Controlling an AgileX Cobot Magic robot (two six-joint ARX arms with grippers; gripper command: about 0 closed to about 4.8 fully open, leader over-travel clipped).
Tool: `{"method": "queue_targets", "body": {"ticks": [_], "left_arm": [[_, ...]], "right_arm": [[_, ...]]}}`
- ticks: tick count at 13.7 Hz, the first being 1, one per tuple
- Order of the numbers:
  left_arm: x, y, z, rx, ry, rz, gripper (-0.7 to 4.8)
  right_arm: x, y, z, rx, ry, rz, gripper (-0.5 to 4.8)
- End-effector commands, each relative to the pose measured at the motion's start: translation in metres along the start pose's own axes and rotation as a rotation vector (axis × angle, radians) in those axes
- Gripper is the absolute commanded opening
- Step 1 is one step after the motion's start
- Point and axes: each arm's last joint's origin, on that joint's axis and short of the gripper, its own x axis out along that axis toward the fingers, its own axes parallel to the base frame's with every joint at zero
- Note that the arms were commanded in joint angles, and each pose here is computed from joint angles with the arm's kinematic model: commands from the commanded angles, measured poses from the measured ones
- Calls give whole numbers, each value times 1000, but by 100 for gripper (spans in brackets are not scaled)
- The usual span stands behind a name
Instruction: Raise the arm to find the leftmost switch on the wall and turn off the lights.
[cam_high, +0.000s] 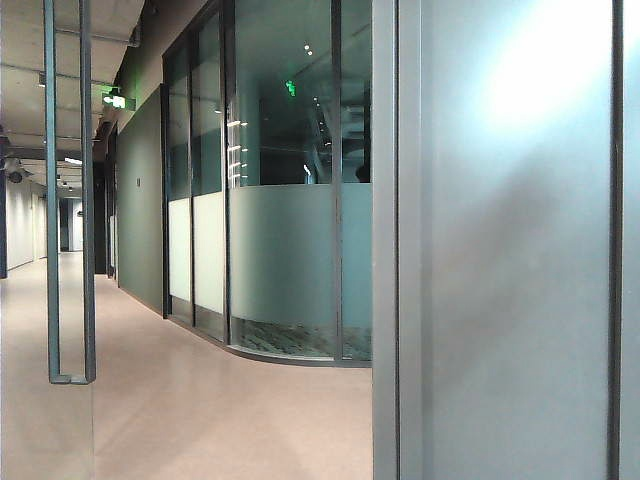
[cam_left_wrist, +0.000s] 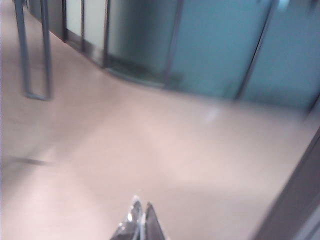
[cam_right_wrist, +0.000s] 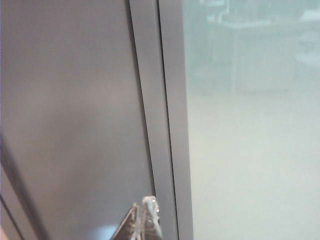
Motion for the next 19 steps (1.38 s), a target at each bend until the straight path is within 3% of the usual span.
{"method": "queue_targets", "body": {"ticks": [1,3,5,7,10,15,18,19], "left_arm": [[-2,-7,15,-189,-83,-142,-5],[-11,-16,47,-67,-174,-212,-5],[-23,-23,83,37,-310,-139,-5],[-32,-28,114,45,-395,-83,-5],[-34,-43,174,87,-517,-96,-5],[23,-75,285,112,-511,-191,-5],[78,-85,310,136,-442,-290,-5],[96,-88,313,121,-393,-355,-5]], "right_arm": [[-6,3,34,10,-161,21,-1],[-18,7,72,16,-284,34,-1],[-30,10,104,21,-371,43,-1],[-36,12,130,22,-418,48,-1],[-32,17,178,24,-459,53,-1],[14,32,272,6,-454,131,-1],[49,41,307,-3,-423,245,-1],[60,43,312,44,-391,294,-1]]}}
